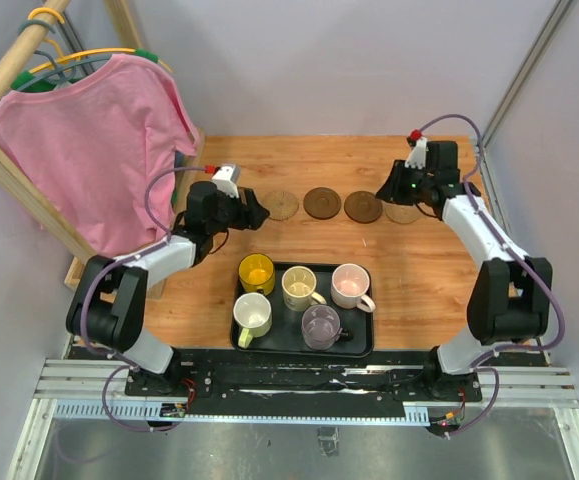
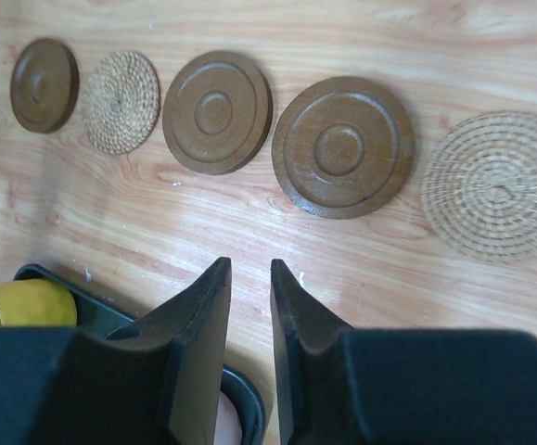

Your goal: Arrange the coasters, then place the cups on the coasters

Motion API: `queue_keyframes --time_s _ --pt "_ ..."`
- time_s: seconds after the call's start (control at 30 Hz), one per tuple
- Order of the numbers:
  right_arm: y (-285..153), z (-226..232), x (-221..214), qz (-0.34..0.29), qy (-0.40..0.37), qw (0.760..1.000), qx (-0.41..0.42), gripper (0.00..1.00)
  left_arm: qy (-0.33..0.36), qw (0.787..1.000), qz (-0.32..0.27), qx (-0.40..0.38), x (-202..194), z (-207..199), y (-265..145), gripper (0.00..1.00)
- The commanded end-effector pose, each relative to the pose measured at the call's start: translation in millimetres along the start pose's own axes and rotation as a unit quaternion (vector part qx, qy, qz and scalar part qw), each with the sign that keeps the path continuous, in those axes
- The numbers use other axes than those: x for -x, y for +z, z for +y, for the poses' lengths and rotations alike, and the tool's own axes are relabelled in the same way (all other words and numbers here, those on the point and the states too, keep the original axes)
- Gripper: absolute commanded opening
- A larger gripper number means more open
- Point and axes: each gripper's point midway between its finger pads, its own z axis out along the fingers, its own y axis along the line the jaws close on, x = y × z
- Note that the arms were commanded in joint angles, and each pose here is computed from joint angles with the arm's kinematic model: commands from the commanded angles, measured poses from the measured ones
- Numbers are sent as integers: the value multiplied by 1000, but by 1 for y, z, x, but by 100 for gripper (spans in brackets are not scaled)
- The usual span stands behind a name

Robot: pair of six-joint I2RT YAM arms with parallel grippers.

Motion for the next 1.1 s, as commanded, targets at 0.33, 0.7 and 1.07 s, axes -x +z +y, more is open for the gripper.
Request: queue_keyframes --time_s 0.33,0.7,1.07 --pt "-67 -12 32 -135 147 973 120 62 21 980 -192 42 80 -10 -77 99" --pt "-143 -68 24 -205 27 965 -164 62 25 966 -251 55 77 -13 -129 100" --pt "-218 -20 66 -367 -8 920 -135 98 15 959 -278 51 87 -20 -147 100"
